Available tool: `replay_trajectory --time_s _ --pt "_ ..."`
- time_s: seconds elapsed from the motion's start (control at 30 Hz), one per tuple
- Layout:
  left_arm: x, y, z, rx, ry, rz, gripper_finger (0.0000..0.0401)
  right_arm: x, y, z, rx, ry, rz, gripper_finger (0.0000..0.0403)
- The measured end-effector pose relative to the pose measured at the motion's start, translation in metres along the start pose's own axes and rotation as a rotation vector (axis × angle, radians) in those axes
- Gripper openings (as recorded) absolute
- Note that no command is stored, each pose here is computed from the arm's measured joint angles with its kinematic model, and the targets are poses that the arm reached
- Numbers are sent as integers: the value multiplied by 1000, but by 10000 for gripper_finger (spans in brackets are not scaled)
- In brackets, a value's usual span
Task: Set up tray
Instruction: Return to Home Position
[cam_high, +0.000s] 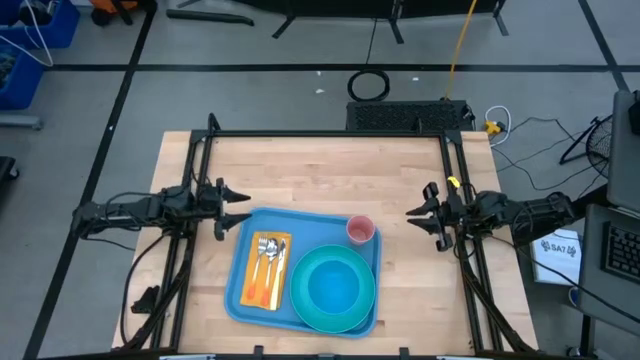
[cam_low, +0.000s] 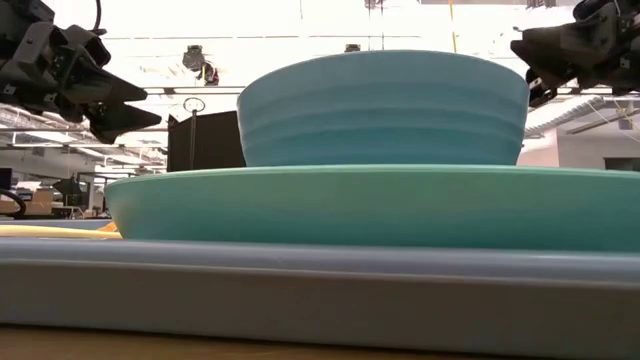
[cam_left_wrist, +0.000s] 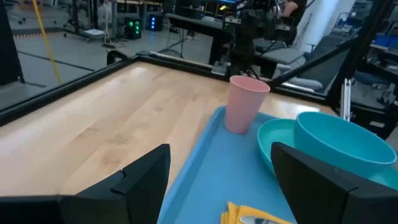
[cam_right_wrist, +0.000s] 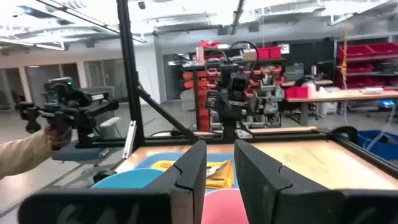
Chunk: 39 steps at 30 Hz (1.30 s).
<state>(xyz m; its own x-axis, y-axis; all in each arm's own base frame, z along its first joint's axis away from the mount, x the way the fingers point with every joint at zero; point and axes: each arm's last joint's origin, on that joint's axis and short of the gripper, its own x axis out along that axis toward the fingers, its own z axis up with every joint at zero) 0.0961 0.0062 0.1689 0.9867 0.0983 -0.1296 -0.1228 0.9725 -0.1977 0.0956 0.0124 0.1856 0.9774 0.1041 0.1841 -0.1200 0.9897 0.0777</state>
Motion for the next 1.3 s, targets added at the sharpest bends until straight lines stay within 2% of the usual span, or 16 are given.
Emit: replay_trajectory --time_s 0.4,0.67,1.3 --pt "1 1 -1 -7 -10 -5 282 0 -1 -6 36 64 -27 77" --pt "1 2 0 92 -14 20 283 0 -1 -7 35 67 -27 77" --pt "1 2 0 89 -29 18 283 0 -1 -7 35 67 -26 77"
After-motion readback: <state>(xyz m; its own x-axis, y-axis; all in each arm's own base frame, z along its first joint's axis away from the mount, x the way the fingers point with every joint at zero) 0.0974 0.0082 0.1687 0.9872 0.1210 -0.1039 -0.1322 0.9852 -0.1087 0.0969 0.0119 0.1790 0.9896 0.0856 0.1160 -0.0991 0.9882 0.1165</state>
